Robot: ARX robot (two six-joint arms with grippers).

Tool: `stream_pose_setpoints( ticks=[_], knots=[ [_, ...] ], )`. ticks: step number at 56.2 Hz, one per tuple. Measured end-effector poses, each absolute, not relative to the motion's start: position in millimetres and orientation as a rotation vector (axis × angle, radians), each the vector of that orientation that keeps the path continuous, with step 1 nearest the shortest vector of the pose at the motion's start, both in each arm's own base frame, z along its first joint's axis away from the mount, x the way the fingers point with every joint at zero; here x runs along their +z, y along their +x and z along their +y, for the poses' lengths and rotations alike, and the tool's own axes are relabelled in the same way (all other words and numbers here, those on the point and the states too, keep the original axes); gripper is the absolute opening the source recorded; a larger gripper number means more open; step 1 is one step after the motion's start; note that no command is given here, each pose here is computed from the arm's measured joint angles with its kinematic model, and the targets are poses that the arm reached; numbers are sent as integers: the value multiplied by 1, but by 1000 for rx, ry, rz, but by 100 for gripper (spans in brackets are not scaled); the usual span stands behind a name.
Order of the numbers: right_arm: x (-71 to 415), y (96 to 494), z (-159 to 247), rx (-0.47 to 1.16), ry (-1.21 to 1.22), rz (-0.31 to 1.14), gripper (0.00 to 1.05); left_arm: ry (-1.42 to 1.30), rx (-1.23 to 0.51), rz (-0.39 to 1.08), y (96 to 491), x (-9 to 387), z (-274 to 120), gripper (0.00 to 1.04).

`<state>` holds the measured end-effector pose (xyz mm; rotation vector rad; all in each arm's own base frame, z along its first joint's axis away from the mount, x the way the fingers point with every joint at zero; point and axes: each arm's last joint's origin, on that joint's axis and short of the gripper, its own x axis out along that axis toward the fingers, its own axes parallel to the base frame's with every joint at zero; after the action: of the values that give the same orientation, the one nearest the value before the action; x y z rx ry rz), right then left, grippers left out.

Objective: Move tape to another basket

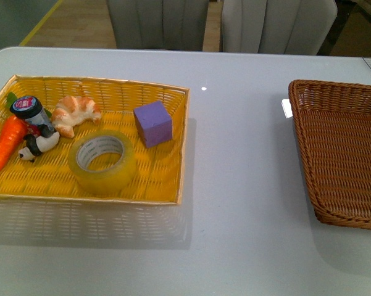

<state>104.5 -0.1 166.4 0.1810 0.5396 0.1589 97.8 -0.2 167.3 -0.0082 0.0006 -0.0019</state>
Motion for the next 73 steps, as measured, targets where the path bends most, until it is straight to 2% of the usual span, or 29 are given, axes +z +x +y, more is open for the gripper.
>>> stream_pose_setpoints(
  ticks=[5,13,21,30,33,39,52,66,73],
  knots=[
    [166,118,-6,135,216,601,96,-8,-2,1,98,167,0,96],
    [185,167,-36,-11,195,503,96,-8,-2,1,98,167,0,96],
    [186,222,-63,-94,186,485,96,-8,-2,1,98,167,0,96],
    [168,286,-91,-169,174,531,96,-8,-2,1,98,167,0,96],
    [152,315,-103,-205,146,565,96,-8,-2,1,98,167,0,96],
    [125,347,-117,-224,113,637,96,-8,-2,1,98,167,0,96],
    [68,384,-141,-257,59,769,96,-8,-2,1,98,167,0,96],
    [39,390,-143,-243,31,848,95,-8,-2,1,98,167,0,96],
    [35,391,-141,-242,7,859,78,-8,-2,1,98,167,0,96]
  ],
)
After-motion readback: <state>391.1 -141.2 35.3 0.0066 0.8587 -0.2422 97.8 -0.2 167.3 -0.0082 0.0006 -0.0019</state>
